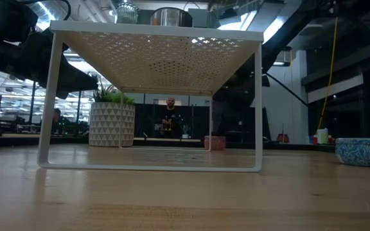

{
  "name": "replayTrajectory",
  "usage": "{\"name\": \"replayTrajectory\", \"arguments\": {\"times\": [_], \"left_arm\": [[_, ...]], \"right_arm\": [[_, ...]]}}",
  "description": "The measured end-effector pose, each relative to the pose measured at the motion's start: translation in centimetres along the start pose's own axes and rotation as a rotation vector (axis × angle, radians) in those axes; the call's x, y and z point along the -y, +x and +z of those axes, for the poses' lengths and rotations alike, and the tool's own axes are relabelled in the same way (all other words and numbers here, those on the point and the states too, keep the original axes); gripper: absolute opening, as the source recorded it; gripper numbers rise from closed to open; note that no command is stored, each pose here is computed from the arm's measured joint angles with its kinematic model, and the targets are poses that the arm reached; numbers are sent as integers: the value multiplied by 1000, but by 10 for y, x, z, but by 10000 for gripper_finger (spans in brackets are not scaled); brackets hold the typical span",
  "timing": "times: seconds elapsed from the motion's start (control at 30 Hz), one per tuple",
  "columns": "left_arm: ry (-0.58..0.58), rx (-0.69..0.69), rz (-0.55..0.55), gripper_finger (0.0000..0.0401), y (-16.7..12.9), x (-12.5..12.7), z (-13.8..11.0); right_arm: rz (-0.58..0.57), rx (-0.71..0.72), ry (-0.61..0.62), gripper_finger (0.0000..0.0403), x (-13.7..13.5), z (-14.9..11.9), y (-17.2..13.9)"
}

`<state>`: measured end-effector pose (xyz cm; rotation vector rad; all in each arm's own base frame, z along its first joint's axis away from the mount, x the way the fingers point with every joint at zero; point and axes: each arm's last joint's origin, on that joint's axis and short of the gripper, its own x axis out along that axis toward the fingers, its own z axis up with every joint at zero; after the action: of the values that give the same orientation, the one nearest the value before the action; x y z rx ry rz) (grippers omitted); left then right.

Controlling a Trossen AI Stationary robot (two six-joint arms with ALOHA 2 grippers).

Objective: Pick & Place candle stick holders
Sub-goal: Align the red patterned scented candle with the black patterned scented candle on the shelf

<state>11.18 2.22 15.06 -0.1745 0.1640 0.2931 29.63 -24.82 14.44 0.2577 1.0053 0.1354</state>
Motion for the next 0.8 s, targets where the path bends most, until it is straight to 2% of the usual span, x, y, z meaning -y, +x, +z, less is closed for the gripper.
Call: {"name": "replayTrajectory", "arguments": {"times": [0.43,0.63,0.8], "left_arm": [[0,-1,0,107,0,0,0],[0,0,0,107,0,0,0],[0,-1,0,107,0,0,0]], "right_arm": [[42,-10,70,375,-2,-8,-3],[-63,-56,81,375,-13,-12,-17],[-137,-61,102,375,-24,-26,-24]]}}
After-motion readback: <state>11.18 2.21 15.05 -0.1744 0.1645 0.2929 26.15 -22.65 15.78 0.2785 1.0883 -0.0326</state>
